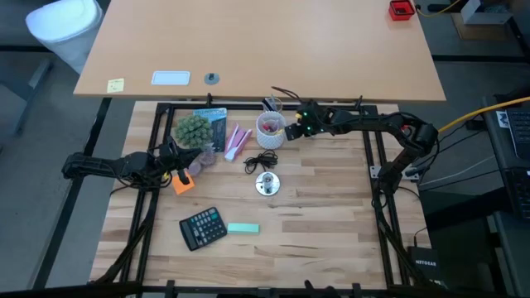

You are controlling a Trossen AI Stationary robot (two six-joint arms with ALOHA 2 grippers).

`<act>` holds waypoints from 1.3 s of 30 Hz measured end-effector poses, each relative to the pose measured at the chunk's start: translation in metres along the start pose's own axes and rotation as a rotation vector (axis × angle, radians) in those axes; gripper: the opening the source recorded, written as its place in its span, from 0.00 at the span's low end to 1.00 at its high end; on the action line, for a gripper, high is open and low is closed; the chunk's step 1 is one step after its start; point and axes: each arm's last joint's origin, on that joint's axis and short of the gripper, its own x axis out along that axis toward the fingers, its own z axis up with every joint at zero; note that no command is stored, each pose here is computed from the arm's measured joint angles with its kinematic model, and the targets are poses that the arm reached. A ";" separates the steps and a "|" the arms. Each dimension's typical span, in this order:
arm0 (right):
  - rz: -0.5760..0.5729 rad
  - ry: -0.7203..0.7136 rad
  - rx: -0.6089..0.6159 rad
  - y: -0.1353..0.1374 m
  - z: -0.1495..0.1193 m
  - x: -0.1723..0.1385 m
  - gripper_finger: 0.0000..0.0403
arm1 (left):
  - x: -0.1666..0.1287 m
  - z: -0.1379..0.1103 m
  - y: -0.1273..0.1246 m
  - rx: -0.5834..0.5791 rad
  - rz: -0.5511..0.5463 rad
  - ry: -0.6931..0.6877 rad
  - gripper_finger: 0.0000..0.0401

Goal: Screw lightbulb
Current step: Insert the lightbulb into the lamp

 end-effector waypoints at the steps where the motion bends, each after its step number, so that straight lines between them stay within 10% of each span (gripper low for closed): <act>1: -0.010 0.016 -0.012 -0.001 -0.001 0.000 0.42 | 0.000 0.000 0.000 0.000 0.000 0.000 0.01; 20: -0.132 0.095 -0.089 -0.010 -0.008 -0.041 0.43 | 0.000 0.000 0.000 0.000 0.000 0.000 0.01; 39: -0.234 0.075 -0.293 -0.015 -0.008 -0.040 0.91 | 0.000 0.000 0.000 0.000 0.000 0.000 0.01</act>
